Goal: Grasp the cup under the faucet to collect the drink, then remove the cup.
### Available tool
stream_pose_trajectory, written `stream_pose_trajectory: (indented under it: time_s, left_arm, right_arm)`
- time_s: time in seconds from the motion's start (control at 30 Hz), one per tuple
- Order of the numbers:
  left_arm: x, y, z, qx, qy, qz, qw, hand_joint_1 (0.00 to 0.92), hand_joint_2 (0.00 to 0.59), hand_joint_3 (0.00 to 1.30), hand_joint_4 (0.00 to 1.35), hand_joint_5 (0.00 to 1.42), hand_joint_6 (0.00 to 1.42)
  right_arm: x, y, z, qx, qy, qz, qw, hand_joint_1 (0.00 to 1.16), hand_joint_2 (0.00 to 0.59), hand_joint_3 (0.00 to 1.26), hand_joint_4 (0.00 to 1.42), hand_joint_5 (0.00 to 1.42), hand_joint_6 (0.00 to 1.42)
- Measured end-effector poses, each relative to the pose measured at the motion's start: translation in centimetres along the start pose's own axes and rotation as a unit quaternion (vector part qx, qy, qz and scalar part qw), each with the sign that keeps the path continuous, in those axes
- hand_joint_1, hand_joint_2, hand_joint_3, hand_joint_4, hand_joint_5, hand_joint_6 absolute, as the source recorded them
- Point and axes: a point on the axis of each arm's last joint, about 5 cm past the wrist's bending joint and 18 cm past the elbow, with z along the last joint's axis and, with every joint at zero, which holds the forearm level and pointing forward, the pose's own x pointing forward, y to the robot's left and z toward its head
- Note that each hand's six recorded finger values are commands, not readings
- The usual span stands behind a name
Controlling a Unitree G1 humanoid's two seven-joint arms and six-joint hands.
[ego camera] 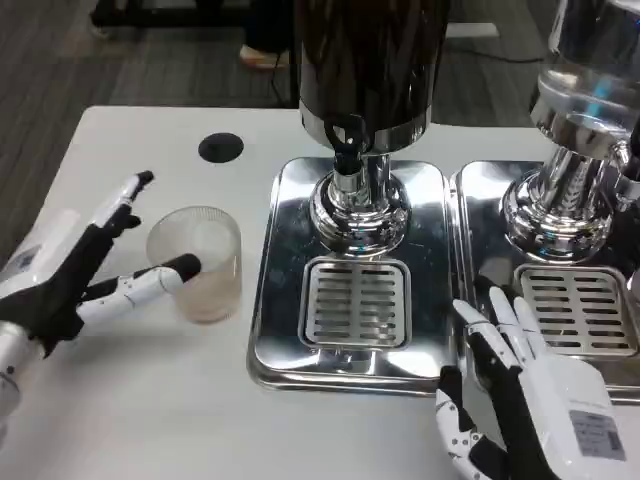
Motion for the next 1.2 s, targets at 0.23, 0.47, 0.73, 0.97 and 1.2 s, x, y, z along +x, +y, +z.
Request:
stream_pose_trajectory:
  time_s: [0.23, 0.47, 0.73, 0.97, 1.2]
  left_arm:
    - [0.8, -0.4, 0.36, 0.017, -0.007, -0.036, 0.9992, 0.084, 0.001, 0.0, 0.0, 0.12, 0.16]
    - [1.0, 0.0, 0.23, 0.034, -0.001, -0.049, 0.9982, 0.084, 0.0, 0.0, 0.0, 0.1, 0.14]
    - [0.7, -0.1, -0.32, 0.028, 0.022, -0.066, 0.9972, 0.11, 0.003, 0.0, 0.0, 0.12, 0.15]
    - [1.0, 0.1, -0.41, 0.026, 0.032, -0.073, 0.9965, 0.131, 0.015, 0.0, 0.0, 0.14, 0.17]
    - [1.6, -0.4, 0.04, 0.021, 0.026, -0.087, 0.9956, 0.154, 0.028, 0.0, 0.01, 0.15, 0.18]
  right_arm:
    - [-0.1, 0.02, 0.12, 0.001, 0.0, 0.0, 1.0, 0.44, 0.582, 0.2, 0.03, 0.0, 0.19]
    - [-0.2, 0.05, 0.16, 0.003, 0.002, 0.0, 1.0, 0.44, 0.582, 0.2, 0.03, 0.01, 0.2]
    - [0.2, 0.03, 0.29, 0.013, -0.001, -0.006, 0.9999, 0.44, 0.574, 0.21, 0.03, 0.01, 0.21]
    - [0.3, 0.07, 0.38, 0.025, -0.002, -0.009, 0.9996, 0.45, 0.572, 0.21, 0.04, 0.02, 0.22]
    - [0.4, -0.03, 0.3, 0.041, -0.002, -0.012, 0.9991, 0.45, 0.571, 0.21, 0.04, 0.04, 0.24]
